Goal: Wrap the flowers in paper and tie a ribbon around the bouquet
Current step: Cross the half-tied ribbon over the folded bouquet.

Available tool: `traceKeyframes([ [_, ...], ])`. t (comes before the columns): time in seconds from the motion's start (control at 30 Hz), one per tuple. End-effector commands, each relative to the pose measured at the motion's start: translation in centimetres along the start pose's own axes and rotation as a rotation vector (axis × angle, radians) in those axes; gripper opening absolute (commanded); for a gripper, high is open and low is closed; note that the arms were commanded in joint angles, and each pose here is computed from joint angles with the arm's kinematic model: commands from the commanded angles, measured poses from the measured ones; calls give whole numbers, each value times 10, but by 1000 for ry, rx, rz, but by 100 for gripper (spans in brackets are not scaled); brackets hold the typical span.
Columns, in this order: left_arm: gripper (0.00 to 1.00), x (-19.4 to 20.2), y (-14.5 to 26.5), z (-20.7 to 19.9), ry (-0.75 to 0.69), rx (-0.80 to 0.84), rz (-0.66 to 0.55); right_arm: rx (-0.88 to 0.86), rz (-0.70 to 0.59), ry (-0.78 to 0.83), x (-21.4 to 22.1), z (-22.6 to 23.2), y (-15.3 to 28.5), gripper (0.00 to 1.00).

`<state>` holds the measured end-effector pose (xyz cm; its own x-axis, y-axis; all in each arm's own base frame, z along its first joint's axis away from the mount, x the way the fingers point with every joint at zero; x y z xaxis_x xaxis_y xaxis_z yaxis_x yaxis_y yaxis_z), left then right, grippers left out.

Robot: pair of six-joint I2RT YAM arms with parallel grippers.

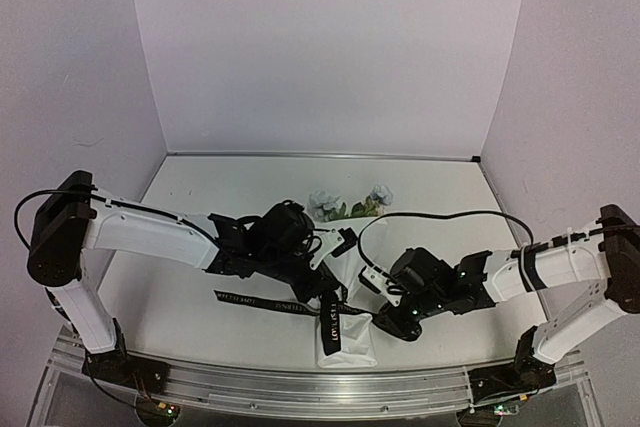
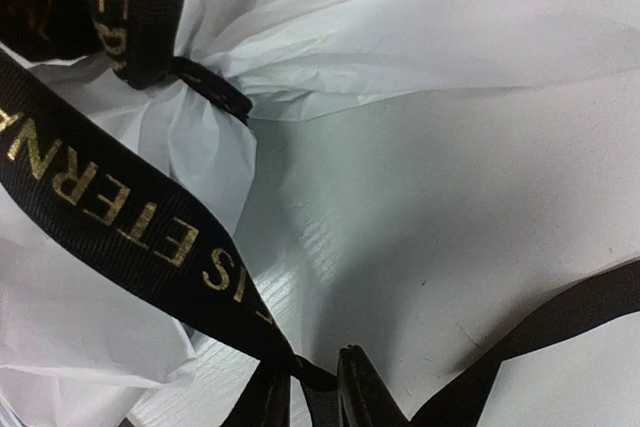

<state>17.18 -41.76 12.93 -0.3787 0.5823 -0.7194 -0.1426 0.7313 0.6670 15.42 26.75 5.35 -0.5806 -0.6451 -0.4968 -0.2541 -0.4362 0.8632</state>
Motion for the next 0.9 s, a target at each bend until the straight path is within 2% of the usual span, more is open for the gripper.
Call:
traceKeyframes([
  [0.0, 0, -23, 15, -7, -5, 22, -92, -40, -49, -28, -18, 6, 6, 6],
  [0.13, 0, -23, 15, -7, 2, 22, -99, -18, -70, -39, -20, 1, 20, 0],
  [0.5, 0, -25, 16, -10, 18, 45, -119, -166, -110, -108, -61, 27, 55, 0],
  [0.63, 0, -24, 15, -12, 28, 54, -115, -236, -87, -172, -77, 40, 44, 0],
  [0.87, 0, -27, 18, -14, 42, 68, -140, -259, -145, -334, -100, 39, 13, 0],
])
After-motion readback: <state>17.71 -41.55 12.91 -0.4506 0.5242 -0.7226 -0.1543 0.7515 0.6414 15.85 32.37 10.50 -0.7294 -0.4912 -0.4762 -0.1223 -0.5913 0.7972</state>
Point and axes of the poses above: each gripper's point midway between its finger pads, its own y axis back along the fingers, its own z axis along the line the jaws close on, x = y × z, the point moved 3 cm from there along y, back along the fingers
